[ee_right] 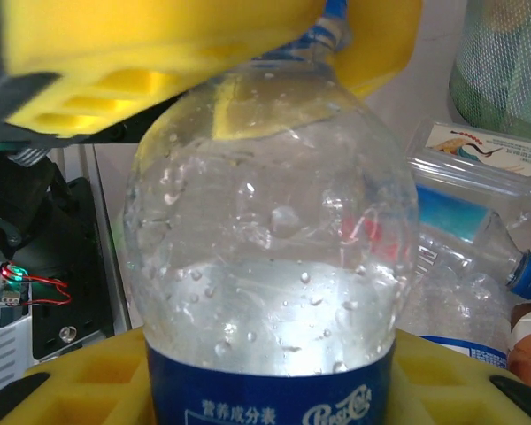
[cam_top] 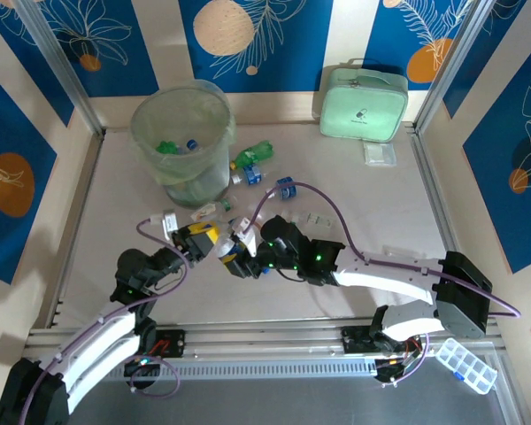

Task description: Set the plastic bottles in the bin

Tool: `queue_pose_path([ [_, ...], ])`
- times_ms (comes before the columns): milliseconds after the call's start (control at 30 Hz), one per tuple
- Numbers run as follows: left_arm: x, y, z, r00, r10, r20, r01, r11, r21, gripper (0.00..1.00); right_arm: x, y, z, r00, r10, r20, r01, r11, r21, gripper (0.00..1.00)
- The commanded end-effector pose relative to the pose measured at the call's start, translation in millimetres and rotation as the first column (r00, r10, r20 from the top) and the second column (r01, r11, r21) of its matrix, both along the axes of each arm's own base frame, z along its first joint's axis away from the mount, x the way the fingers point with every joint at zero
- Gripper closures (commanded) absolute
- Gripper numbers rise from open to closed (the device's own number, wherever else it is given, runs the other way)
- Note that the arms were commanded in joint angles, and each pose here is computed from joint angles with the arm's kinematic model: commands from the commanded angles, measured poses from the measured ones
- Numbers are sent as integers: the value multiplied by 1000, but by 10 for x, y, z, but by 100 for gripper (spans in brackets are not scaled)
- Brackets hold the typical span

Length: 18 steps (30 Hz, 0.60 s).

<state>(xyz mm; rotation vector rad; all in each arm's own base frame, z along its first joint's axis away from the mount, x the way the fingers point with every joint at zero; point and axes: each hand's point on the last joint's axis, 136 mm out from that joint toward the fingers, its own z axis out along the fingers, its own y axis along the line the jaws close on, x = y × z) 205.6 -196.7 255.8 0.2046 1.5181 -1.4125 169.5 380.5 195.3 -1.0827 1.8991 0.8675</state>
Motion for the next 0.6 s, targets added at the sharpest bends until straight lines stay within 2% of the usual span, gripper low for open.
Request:
queue_pose_path([
  [0, -81, -29, 37, 999, -23, 42, 23, 1000, 18, 75, 147, -71, 19, 997, -81, 17, 80, 997, 13, 73],
  [67, -91, -45, 43, 998, -34, 48, 33, 999, 22, 86, 131, -49, 6, 998, -65, 11, 65, 998, 9, 73],
  [133, -100, -60, 52, 998, -43, 53, 42, 999, 25, 93, 115, -25, -12, 998, -55, 10, 55, 998, 0, 73],
  [300, -100, -68, 44, 997, -45, 56, 43, 998, 35, 97, 116, -8, -41, 998, -59, 21, 59, 998, -14, 68],
  [367, -84, -59, 27, 998, -32, 49, 30, 998, 47, 99, 116, -19, -20, 998, -62, 27, 62, 998, -8, 58],
  [567, -10, 56, 44, 998, 61, 6, -62, 995, 84, 100, 134, -62, -2, 994, -89, 55, 90, 996, -7, 12],
])
